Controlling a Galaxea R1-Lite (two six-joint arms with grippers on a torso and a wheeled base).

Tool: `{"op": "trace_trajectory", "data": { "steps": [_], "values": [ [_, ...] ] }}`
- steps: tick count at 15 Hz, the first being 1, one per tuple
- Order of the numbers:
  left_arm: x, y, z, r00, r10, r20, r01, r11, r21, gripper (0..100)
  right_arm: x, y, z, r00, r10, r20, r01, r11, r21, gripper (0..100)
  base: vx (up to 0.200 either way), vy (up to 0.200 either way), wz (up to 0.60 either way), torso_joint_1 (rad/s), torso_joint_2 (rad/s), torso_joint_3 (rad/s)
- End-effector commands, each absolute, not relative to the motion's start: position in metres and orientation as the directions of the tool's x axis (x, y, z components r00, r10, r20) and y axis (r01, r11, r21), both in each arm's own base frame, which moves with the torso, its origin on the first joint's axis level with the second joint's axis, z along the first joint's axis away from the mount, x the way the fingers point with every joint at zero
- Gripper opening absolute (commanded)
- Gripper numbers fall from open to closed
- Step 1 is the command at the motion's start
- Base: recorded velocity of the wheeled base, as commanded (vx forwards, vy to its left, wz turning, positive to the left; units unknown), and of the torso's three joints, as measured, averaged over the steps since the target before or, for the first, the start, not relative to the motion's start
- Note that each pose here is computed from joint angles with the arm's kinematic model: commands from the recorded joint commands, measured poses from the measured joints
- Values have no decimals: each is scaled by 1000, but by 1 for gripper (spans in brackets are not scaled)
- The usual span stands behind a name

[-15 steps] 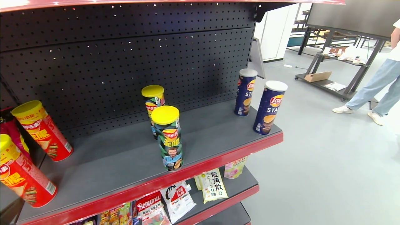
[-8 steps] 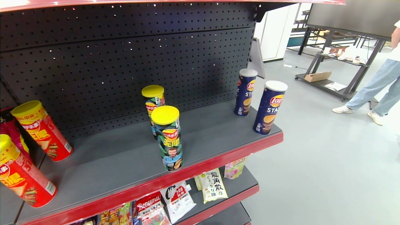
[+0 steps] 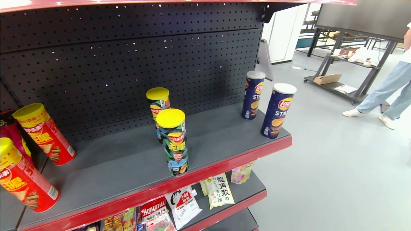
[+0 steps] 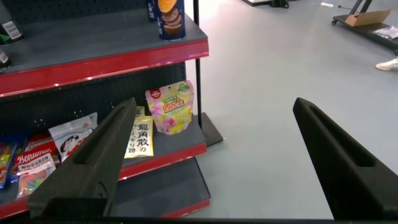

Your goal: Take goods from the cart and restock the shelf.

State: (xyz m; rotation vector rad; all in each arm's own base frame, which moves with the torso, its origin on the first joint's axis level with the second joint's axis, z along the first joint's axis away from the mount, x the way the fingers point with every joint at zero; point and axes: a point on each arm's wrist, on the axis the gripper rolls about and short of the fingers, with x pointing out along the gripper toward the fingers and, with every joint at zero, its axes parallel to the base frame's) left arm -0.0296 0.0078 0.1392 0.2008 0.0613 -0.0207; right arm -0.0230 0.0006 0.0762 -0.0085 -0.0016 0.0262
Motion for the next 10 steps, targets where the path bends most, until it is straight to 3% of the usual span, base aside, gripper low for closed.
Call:
{"op": "trace_trajectory", "data": {
  "steps": [1,8,10],
  "values": [
    [-29,8,140,997,-32,-65,44,979,199,100,-23,1,76,1000,26,2,-26,1000,-9,100,0,0,600,2,-2,7],
    [-32,10,140,997,-75,-36,81,978,194,100,-23,1,76,1000,28,2,-28,1000,-3,100,0,0,600,4,2,1],
    [-34,11,140,997,-75,-21,78,978,192,100,-23,1,76,1000,29,2,-29,1000,-3,100,0,0,0,0,0,0]
  ]
}}
